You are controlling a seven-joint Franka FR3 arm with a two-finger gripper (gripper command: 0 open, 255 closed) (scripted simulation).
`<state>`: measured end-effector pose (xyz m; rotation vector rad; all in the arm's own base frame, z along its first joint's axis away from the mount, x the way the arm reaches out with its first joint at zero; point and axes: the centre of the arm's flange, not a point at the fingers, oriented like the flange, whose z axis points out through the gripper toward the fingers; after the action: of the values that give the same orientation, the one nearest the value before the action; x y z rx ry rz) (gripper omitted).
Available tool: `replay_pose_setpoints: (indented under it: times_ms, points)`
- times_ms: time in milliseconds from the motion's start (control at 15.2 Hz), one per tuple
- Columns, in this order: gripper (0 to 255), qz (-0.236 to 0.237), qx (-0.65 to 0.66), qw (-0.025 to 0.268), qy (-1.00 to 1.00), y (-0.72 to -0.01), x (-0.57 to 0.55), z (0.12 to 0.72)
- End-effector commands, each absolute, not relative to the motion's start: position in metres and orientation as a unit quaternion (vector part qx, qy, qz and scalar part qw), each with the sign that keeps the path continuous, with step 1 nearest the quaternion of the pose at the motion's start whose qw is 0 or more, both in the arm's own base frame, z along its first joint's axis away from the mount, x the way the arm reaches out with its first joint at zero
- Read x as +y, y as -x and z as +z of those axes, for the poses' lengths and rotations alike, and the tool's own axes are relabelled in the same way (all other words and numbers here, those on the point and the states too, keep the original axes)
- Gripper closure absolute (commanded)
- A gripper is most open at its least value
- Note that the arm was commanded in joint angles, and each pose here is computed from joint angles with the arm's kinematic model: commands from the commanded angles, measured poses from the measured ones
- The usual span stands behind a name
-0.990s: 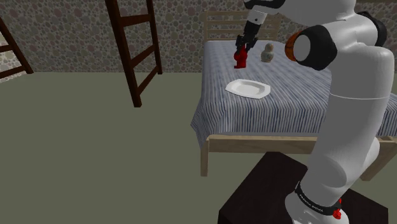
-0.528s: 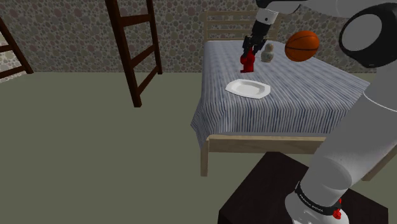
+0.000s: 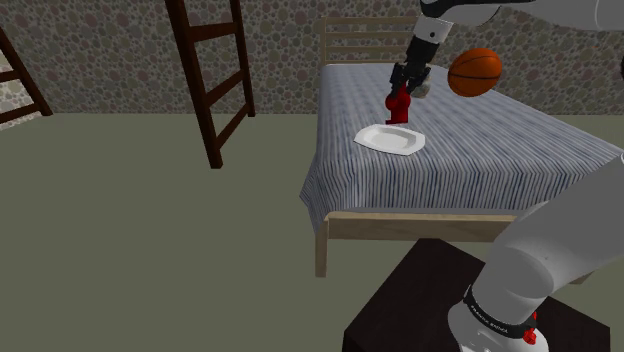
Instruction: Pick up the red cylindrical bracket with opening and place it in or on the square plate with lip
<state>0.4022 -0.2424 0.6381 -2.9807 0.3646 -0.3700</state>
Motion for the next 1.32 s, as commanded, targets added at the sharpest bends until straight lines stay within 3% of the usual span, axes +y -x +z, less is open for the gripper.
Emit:
replay_pose_setpoints:
  times_ms: [0, 726, 1254]
  points:
    - [255, -0.122, 0.120, 0.058, 0.984, -0.400, -0.242, 0.628]
    - [255, -0.122, 0.120, 0.058, 0.984, -0.400, -0.242, 0.567]
    - [255, -0.122, 0.120, 0.058, 0.984, -0.400, -0.242, 0.567]
